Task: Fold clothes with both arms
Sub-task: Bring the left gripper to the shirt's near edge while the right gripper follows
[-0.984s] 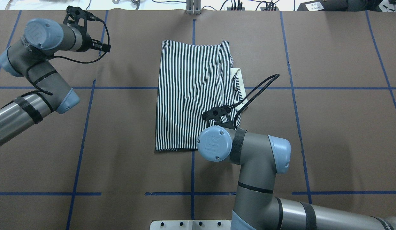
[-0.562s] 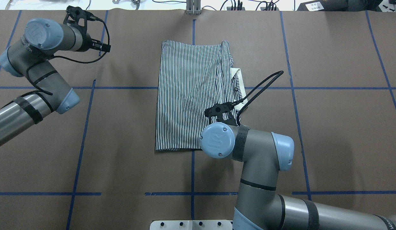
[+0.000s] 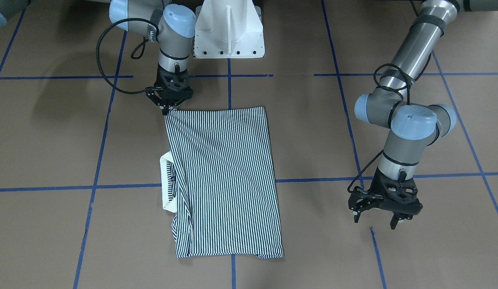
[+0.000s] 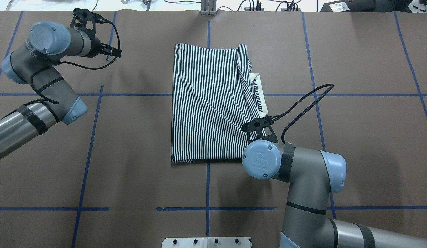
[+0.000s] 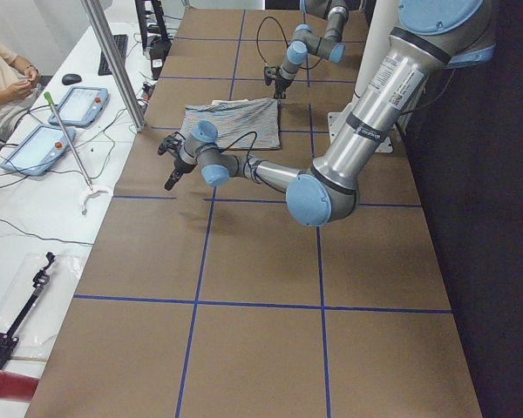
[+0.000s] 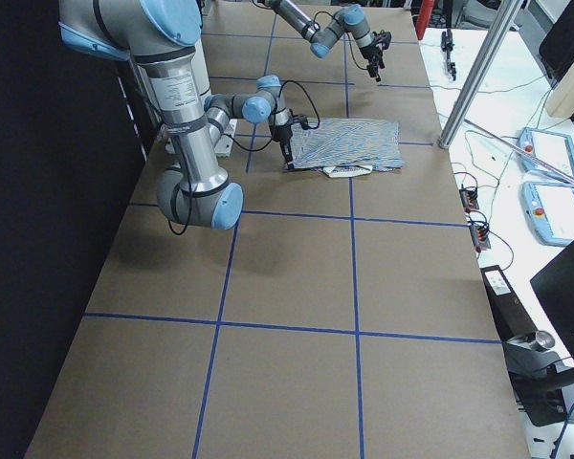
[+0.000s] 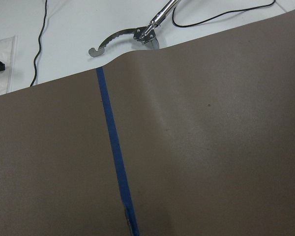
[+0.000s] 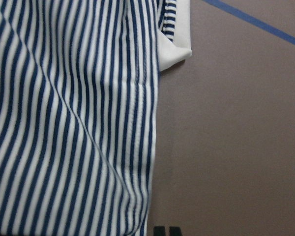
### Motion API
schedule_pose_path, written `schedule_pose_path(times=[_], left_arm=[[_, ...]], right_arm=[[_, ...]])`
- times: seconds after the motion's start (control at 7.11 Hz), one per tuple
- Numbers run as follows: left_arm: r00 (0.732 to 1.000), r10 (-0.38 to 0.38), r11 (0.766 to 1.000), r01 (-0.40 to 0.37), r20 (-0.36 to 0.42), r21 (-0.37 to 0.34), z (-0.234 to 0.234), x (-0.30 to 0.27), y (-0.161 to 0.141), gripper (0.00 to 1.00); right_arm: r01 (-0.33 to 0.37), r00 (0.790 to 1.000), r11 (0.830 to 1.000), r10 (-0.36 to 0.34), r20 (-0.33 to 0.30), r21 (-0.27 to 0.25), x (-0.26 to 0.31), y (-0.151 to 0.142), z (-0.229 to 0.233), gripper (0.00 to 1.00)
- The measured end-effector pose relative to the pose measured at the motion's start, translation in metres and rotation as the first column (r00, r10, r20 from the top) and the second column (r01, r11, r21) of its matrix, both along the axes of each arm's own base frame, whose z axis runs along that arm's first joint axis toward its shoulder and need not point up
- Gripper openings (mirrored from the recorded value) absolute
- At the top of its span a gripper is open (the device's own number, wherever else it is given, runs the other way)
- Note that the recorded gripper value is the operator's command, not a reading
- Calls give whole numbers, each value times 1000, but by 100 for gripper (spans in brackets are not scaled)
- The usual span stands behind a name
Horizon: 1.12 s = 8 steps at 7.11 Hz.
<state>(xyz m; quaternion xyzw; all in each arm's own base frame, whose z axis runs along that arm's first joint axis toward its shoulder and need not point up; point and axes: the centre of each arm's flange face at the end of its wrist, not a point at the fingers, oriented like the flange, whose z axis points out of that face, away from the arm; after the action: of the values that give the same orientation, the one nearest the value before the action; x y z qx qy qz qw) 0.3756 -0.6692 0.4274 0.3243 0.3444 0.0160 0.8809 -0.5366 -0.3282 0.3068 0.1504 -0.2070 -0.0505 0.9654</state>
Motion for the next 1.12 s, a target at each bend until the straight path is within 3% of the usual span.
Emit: schedule_pose_path(times=[0.28,0.56,0.7,0.84,0.98,1.12], left_arm=[[1000,1,1000,-1,-4,3,-3,0,0,100],[999,32,999,-32,-39,-4,-14,3,6,100],[994,47,998,-49,-96,-25,-30,4,13,100],[983,49,996,-60,-176,-61,-49,8,28,100],[966,50,992,-79,-254,-103,-66,18,58,100],[943,55,982,-111,-328,-156,-92,34,106,100]], right_arm=[[-22,999,1000,21,48,6,10,-3,-13,100],[-55,981,998,50,185,21,38,-26,-41,100],[-71,966,997,67,248,6,52,-41,-52,100],[-93,938,995,93,334,-16,63,-50,-60,100],[-131,894,990,140,427,-51,70,-52,-61,100],[-171,835,980,196,514,-97,80,-48,-54,100]])
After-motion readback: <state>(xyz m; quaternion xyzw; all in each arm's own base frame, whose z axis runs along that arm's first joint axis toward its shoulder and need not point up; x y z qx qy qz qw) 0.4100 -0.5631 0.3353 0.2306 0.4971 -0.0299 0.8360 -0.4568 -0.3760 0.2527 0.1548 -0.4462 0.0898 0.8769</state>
